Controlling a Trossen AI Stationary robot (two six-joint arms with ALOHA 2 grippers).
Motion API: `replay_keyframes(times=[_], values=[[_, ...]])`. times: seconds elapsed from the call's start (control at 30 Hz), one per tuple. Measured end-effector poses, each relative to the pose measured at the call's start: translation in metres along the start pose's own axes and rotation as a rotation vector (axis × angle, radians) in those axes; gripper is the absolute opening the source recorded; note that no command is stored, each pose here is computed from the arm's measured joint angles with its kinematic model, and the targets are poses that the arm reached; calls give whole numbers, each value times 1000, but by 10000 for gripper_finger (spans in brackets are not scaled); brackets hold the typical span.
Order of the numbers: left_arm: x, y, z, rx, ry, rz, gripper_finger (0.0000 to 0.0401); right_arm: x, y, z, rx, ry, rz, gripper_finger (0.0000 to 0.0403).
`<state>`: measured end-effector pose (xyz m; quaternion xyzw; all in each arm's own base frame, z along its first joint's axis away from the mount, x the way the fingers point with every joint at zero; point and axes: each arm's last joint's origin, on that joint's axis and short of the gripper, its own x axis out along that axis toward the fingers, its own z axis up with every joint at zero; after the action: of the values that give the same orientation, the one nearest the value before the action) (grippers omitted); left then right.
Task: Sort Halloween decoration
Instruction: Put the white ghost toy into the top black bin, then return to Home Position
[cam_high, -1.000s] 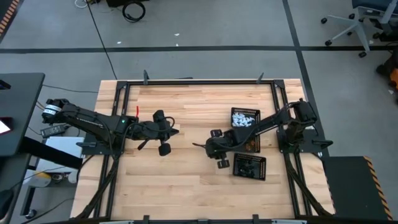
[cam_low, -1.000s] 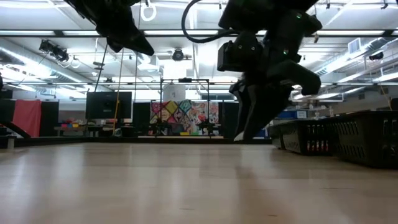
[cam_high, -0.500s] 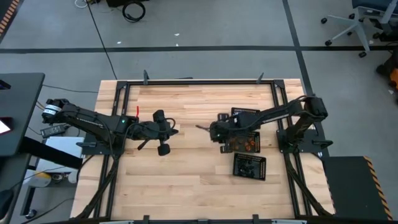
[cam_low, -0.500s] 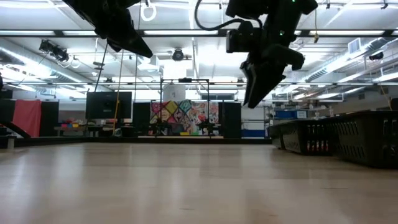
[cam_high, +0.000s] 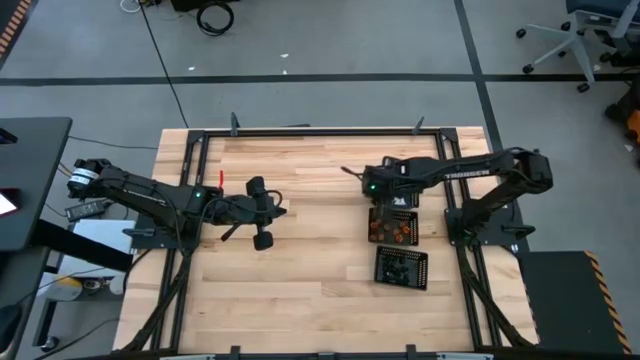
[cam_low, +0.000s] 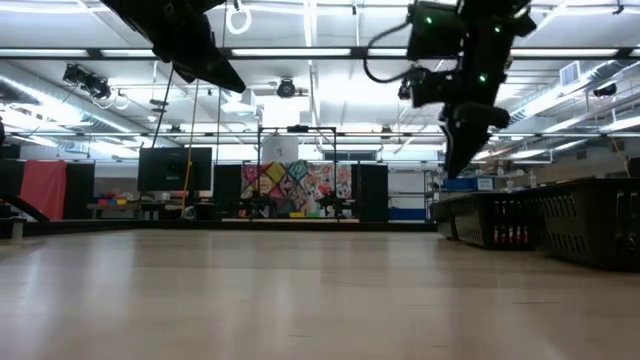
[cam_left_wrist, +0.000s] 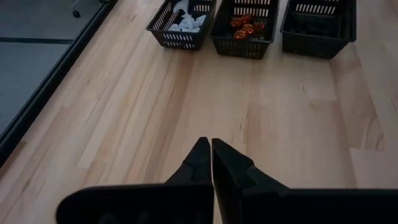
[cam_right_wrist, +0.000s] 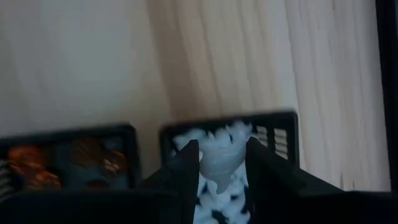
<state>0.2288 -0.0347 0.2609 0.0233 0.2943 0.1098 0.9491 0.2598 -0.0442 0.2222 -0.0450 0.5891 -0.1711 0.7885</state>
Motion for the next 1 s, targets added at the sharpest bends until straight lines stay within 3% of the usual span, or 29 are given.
replay_keyframes(times=[0.23,0.37,0.67,1.0], values=[[0,0,0,-2,0,0,0,18,-16,-25,80,11,-20,126],[0,0,0,-4,0,0,0,33,-24,-35,133,2,68,126],[0,0,0,-17,2,0,0,52,-46,-51,268,31,92,127],[0,0,0,-56,1,-1,0,54,-65,-56,402,29,244,172]])
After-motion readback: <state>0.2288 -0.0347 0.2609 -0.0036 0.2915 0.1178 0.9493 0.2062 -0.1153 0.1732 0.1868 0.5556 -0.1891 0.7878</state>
